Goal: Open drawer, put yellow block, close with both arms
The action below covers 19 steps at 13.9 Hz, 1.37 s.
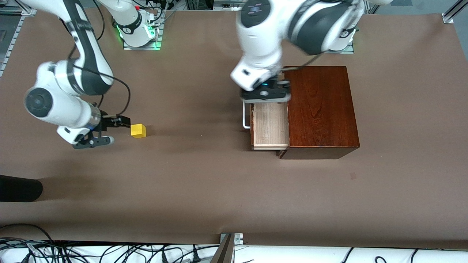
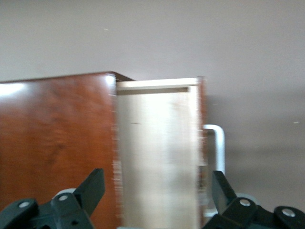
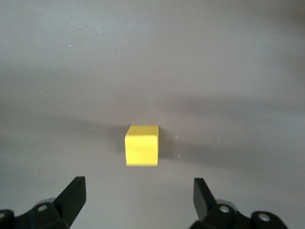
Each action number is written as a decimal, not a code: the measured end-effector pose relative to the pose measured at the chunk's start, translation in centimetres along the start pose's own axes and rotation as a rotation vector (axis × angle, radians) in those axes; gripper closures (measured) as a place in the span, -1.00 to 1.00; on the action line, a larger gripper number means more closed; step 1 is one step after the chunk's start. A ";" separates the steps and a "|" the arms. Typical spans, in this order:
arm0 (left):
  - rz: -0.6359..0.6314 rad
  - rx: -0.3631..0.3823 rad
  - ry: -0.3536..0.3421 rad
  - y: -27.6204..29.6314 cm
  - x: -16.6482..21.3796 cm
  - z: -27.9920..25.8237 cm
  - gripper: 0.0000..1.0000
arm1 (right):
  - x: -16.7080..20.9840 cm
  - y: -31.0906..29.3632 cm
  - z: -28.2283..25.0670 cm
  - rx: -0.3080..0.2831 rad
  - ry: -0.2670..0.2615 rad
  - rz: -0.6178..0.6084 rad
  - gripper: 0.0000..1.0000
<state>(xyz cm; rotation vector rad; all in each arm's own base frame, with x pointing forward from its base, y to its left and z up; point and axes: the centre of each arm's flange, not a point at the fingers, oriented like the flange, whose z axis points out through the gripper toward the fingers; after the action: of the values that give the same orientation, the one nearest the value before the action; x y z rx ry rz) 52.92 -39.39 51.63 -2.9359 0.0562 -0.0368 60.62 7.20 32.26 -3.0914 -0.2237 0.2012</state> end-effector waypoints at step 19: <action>-0.020 -0.158 -0.137 -36.9 6.8 1.4 -1.00 | -4.0 -1.7 12.1 -0.005 0.074 -0.008 -0.90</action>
<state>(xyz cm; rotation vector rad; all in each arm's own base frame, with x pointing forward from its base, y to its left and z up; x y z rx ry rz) 61.03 -3.26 57.94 -3.0876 0.0096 0.1734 54.82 8.60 20.82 -3.0952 -0.2343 0.0858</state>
